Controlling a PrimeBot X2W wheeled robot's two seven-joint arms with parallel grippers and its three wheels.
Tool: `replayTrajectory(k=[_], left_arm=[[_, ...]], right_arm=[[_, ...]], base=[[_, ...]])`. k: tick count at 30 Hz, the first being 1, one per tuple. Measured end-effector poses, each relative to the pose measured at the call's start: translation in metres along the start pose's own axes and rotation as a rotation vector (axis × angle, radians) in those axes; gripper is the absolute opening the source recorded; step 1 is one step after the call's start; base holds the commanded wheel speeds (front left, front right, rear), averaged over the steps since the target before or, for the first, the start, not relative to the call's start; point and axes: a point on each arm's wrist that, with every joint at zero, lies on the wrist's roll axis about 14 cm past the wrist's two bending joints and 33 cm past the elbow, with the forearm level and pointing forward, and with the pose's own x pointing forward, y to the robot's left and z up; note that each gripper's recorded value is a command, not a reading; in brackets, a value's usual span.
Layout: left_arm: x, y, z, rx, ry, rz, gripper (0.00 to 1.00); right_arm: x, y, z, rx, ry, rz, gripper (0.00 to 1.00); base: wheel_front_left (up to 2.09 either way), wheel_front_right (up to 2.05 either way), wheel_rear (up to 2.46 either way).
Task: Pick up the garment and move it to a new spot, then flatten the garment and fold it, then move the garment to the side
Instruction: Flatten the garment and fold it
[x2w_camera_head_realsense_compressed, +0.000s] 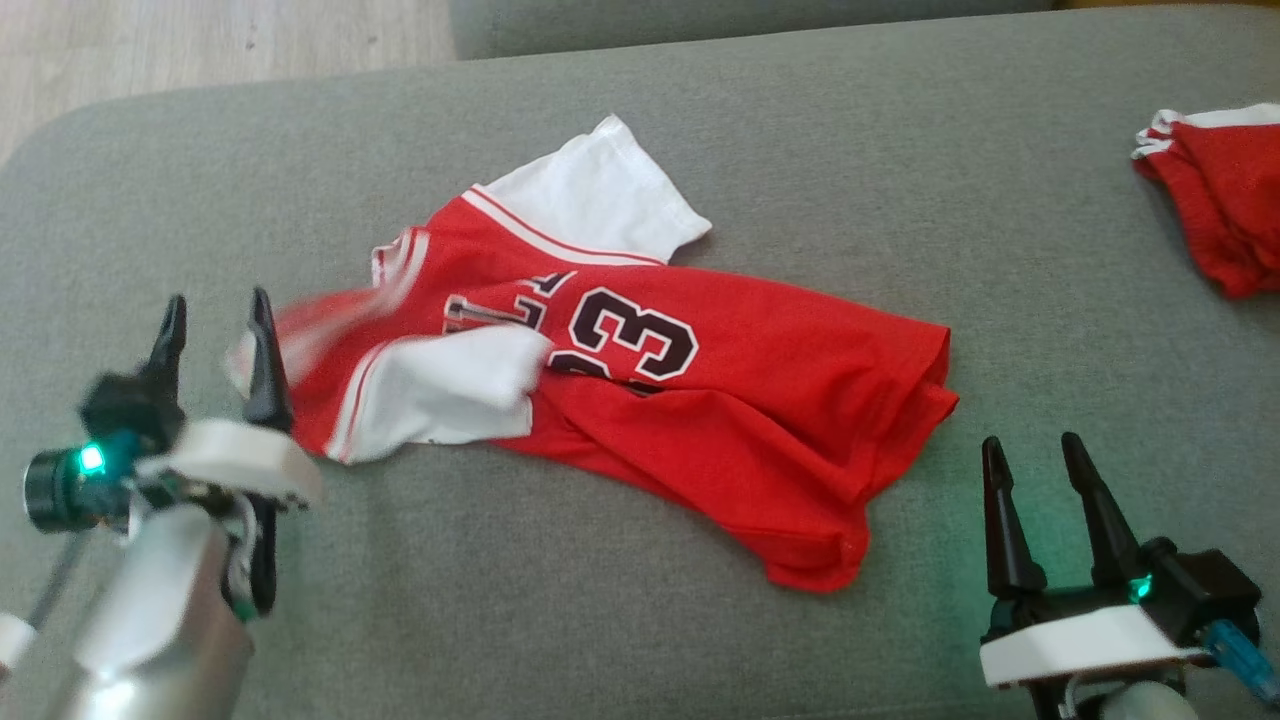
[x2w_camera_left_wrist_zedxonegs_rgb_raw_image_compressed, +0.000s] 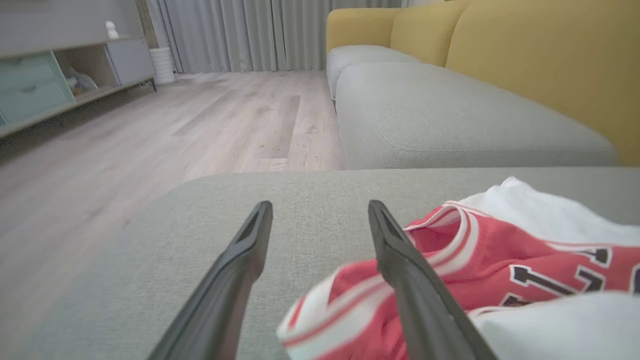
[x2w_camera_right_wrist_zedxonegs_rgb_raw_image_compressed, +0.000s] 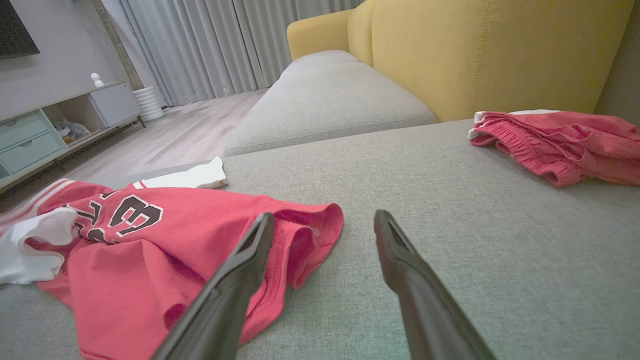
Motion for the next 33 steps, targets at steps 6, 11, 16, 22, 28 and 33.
replayTrajectory(k=[6,11,16,22,28,33], left_arm=[[-0.021,-0.021,-0.002,0.170,-0.062,-0.025,1.00],[-0.052,-0.089,-0.048,0.208,0.021,-0.233,1.00],[-0.066,-0.118,-0.084,0.194,0.127,-0.320,1.00],[-0.043,-0.132,-0.087,0.189,0.151,-0.317,1.00],[-0.033,-0.127,-0.098,0.243,0.194,-0.280,0.83],[-0.032,-0.128,-0.090,0.230,0.172,-0.269,0.00]], right_arm=[[0.006,0.003,-0.002,0.000,0.005,0.012,1.00],[0.004,0.001,-0.002,0.000,0.007,0.004,1.00],[0.003,0.000,-0.006,-0.002,0.020,0.000,1.00],[0.001,-0.004,-0.009,-0.009,0.030,-0.015,1.00],[0.000,-0.011,-0.005,-0.016,0.018,-0.036,1.00],[-0.001,-0.014,-0.001,-0.021,0.007,-0.045,1.00]], base=[[0.00,0.00,0.00],[0.00,0.00,0.00],[0.00,0.00,0.00],[0.00,0.00,0.00],[0.00,0.00,0.00],[0.00,0.00,0.00]])
